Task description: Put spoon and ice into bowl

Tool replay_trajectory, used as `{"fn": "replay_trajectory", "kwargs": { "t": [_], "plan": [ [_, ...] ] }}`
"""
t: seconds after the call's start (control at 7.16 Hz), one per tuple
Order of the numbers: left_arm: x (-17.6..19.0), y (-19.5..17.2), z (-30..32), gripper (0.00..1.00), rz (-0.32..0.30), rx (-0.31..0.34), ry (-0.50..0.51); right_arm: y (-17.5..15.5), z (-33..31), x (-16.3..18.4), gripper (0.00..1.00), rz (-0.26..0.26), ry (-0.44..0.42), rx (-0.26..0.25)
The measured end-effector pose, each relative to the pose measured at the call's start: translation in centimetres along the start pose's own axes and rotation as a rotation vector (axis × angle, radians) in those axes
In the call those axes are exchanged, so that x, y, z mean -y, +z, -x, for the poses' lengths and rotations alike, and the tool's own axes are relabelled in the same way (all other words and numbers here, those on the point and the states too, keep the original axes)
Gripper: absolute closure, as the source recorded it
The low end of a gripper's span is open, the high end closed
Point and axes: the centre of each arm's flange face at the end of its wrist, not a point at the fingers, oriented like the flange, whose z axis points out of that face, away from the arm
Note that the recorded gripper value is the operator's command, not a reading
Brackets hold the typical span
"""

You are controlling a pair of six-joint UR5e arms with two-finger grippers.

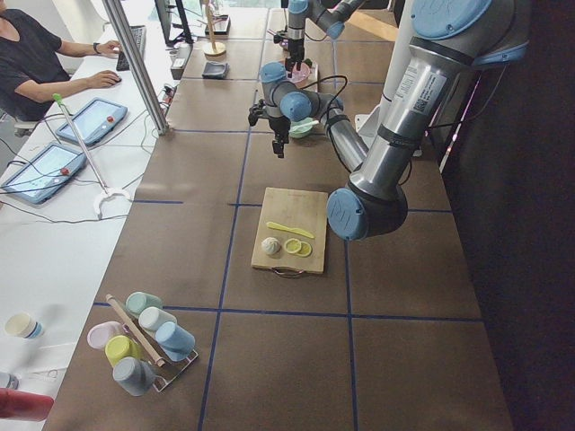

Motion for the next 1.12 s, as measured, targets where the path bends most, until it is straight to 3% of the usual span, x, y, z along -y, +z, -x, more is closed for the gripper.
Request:
{"fn": "replay_trajectory", "kwargs": {
  "t": [0.28, 0.42, 0.56, 0.7, 1.12],
  "plan": [
    [-0.01, 0.03, -0.01, 0.19, 0.000, 0.000, 0.000, 0.57, -0.23, 0.52, 0.28, -0.031, 0.006, -0.012],
    [-0.01, 0.03, -0.01, 0.19, 0.000, 0.000, 0.001, 0.75, -0.32, 0.57, 0.41, -0.034, 0.007, -0.015],
    [-0.02, -0.01, -0.02, 0.19, -0.001, 0.000, 0.002, 0.76, -0.32, 0.54, 0.81, -0.033, 0.007, -0.015],
    [-0.04, -0.01, -0.06, 0.19, -0.002, -0.001, 0.002, 0.66, -0.27, 0.45, 0.97, -0.031, 0.006, -0.013],
    [-0.08, -0.10, -0.08, 0.18, -0.002, -0.002, 0.003, 0.23, 0.10, 0.18, 1.00, -0.025, 0.002, -0.002]
  ]
}}
